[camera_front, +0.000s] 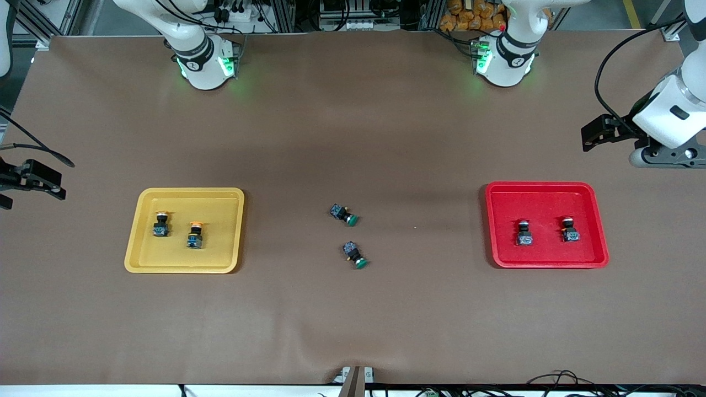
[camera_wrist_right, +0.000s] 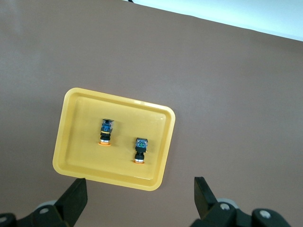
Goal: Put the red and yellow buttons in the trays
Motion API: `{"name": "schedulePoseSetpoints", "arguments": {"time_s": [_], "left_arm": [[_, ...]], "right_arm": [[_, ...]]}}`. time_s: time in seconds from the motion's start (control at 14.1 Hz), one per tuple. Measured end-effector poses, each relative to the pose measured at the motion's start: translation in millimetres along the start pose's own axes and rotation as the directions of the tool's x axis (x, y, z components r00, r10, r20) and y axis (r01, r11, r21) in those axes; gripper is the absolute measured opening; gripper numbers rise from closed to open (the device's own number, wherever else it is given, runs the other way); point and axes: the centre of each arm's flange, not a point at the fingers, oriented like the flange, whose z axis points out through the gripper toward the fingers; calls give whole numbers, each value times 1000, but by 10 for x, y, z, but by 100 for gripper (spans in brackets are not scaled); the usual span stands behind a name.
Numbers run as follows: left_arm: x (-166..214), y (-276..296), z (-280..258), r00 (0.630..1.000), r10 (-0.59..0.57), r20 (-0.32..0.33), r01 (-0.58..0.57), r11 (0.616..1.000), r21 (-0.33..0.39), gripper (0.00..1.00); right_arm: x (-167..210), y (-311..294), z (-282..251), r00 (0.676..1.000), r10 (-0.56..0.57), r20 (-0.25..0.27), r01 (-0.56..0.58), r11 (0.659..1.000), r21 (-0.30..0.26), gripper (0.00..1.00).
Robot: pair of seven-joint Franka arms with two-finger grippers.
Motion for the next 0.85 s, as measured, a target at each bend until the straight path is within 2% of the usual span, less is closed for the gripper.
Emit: {"name": "schedulePoseSetpoints", "arguments": {"time_s": [0.85], "left_arm": [[5,-78,4,1000,-14,0,14,1000,-5,100]], "right_arm": [[5,-14,0,1000,-3,0,3,1000,-1,100]]}}
